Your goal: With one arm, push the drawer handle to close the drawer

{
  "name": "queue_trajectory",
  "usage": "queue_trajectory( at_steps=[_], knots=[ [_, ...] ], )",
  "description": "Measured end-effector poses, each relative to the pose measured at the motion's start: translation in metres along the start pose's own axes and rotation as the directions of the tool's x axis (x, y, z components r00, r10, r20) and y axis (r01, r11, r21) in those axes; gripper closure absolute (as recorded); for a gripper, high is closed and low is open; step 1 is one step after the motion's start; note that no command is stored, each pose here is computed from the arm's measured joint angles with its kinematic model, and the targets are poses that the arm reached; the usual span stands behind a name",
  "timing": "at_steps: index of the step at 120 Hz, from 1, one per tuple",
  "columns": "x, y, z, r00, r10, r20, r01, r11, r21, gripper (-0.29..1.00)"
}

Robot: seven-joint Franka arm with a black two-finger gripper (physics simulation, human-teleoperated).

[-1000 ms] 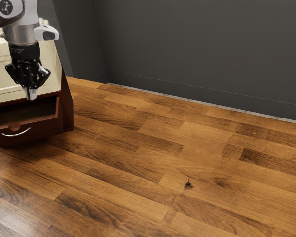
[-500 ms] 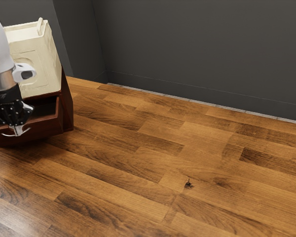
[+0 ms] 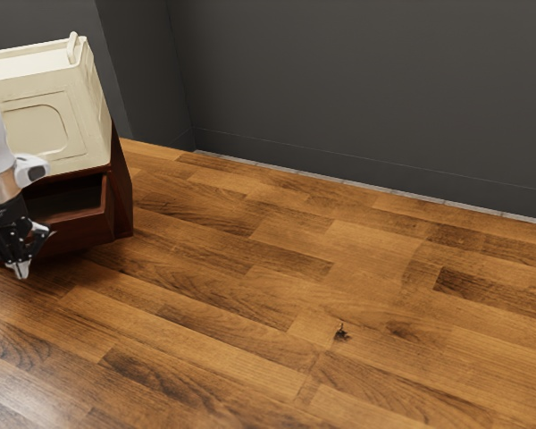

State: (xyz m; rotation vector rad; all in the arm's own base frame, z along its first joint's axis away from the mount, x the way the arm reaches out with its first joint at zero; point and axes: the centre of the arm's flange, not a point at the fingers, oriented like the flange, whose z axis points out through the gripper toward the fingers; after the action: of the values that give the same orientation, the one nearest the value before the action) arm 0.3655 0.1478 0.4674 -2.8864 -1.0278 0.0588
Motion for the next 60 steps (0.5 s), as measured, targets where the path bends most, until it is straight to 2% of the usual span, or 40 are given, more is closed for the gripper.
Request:
queue_trajectory(
  at_steps=[60],
  knots=[
    [0.051, -0.017, 0.028, 0.988, -0.12, -0.098, 0.118, 0.993, -0.025, 0.79]
  ],
)
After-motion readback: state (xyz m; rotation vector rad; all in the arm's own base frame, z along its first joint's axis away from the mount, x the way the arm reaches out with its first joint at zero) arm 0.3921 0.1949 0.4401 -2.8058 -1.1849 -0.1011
